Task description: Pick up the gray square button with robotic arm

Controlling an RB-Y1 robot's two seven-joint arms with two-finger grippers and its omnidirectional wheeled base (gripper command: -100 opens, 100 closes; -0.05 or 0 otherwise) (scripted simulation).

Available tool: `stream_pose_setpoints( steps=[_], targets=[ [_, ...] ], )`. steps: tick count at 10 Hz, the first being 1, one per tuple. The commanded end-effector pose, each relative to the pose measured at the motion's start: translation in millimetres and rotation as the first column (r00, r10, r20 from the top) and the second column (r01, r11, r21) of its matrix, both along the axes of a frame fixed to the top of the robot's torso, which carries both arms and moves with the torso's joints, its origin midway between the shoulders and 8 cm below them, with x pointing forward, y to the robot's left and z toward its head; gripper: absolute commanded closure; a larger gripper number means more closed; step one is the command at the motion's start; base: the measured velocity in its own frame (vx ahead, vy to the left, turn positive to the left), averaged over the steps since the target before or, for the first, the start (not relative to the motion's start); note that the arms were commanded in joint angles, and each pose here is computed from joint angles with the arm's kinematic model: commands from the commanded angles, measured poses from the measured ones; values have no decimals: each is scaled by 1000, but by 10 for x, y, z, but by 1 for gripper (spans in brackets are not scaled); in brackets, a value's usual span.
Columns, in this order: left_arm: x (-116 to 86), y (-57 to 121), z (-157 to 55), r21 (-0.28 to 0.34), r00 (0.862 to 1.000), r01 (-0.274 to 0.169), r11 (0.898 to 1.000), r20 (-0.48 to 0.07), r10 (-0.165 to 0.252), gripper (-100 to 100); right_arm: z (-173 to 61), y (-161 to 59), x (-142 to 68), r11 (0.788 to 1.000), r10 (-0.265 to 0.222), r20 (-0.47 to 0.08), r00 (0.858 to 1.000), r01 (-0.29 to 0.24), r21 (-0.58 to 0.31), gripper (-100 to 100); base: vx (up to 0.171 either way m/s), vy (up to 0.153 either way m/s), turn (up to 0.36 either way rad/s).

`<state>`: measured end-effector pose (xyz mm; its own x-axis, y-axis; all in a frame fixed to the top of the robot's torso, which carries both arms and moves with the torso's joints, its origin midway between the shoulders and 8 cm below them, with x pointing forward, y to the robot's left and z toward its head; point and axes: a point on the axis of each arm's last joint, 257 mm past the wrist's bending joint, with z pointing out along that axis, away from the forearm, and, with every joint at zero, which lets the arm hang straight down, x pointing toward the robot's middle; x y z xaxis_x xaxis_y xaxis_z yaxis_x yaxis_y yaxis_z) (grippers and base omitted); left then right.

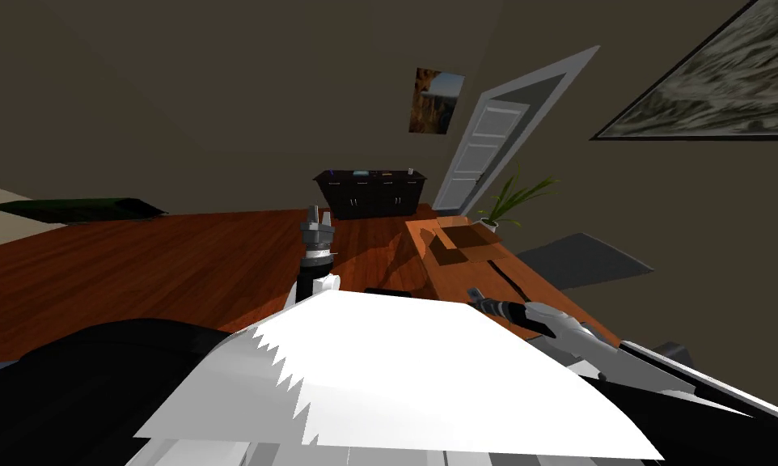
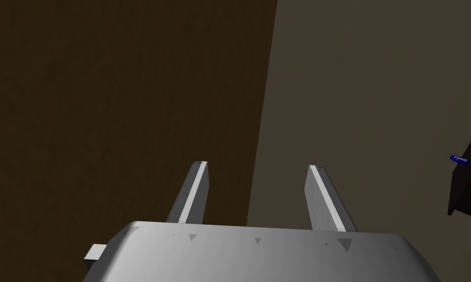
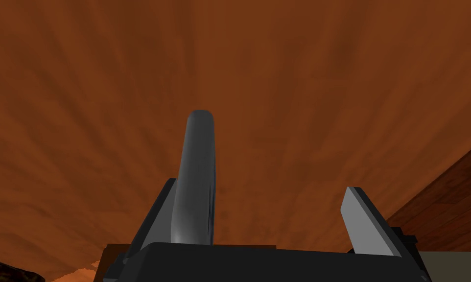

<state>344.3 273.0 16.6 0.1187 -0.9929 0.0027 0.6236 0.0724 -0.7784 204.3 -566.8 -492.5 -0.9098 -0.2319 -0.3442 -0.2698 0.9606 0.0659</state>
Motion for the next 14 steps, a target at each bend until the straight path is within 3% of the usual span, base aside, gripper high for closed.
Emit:
stream_pose_setpoints(
  steps=[1, 3, 4, 5, 7, 8, 10, 11, 13, 14],
  targets=[
    [0, 0, 0, 0, 1000, 0, 1000, 0, 0, 0, -109, 3, -247, 999, -40, -25, 999, 41, 13, -100, -64, -31, 325],
    [0, 1, -1, 0, 1000, 0, 1000, 0, 0, 0, -33, -43, -99, 998, -62, 14, 998, 62, 14, -100, -24, -12, 41],
    [0, 1, -1, 0, 1000, 0, 1000, 0, 0, 0, -163, 70, -301, 996, -84, -17, 996, 84, 30, -100, -59, -20, 359],
    [0, 0, 0, 0, 1000, 0, 1000, 0, 0, 0, -155, 18, -375, 994, -105, -16, 994, 106, 27, -100, -78, -38, 328],
    [0, 1, -1, 0, 1000, 0, 1000, 0, 0, 0, -101, -43, -315, 991, -129, 9, 992, 129, 27, -100, -23, -8, -4],
    [0, 1, -1, 0, 1000, 0, 1000, 0, 0, 0, -203, 53, -481, 987, -153, -14, 988, 153, 39, -100, -53, -9, 303],
    [0, 0, -1, 0, 1000, 0, 1000, 0, 0, 0, -149, -65, -538, 980, -195, 3, 981, 195, 32, -100, -58, -21, 224],
    [0, 1, -1, 0, 1000, 0, 1000, 0, 0, 0, -230, 40, -622, 977, -211, -11, 977, 211, 43, -100, -77, -4, 370],
    [0, 1, -1, 0, 1000, 0, 1000, 0, 0, 0, -198, -98, -841, 966, -257, -16, 966, 258, 28, -100, -55, -15, 157],
    [0, 1, -1, 0, 1000, 0, 1000, 0, 0, 0, -156, -144, -772, 963, -269, 4, 963, 269, 28, -100, -7, 2, -48]
  ],
)
